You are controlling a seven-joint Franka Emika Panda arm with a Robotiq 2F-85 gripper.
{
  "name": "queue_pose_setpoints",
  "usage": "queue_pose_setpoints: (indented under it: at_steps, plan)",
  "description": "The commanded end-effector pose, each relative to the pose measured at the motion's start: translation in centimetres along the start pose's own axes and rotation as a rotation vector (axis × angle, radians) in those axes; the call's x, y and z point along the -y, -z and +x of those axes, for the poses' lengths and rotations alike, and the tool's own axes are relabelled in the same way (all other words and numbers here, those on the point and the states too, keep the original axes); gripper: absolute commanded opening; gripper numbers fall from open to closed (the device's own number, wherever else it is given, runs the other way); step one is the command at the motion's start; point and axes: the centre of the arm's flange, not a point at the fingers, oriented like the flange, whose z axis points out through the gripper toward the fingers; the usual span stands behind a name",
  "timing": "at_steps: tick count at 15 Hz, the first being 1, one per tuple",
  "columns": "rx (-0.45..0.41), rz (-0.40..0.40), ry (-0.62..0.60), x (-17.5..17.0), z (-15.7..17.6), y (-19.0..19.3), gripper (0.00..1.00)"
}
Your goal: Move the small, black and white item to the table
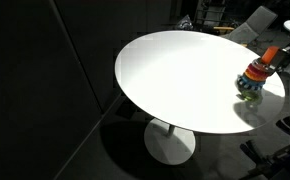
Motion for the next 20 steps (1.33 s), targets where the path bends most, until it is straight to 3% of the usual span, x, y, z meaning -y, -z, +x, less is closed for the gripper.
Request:
queue_pose_setpoints:
  at_steps: [1, 12, 13, 14, 17, 20]
  plan:
    - [0.012, -0.037, -0.002, 0.2, 0.7, -2.4, 0.41]
    - [0.001, -0.085, -0.029, 0.7, 1.3, -7.5, 0.41]
    - [0.004, -0.09, -0.031, 0.7, 1.4, -7.8, 0.49]
    - [0.006, -0.094, -0.032, 0.7, 1.4, -8.0, 0.64]
    - [0.016, -0.106, -0.04, 0.6, 1.6, -8.5, 0.97]
    - [0.028, -0.111, -0.041, 0.5, 1.8, -8.7, 1.0]
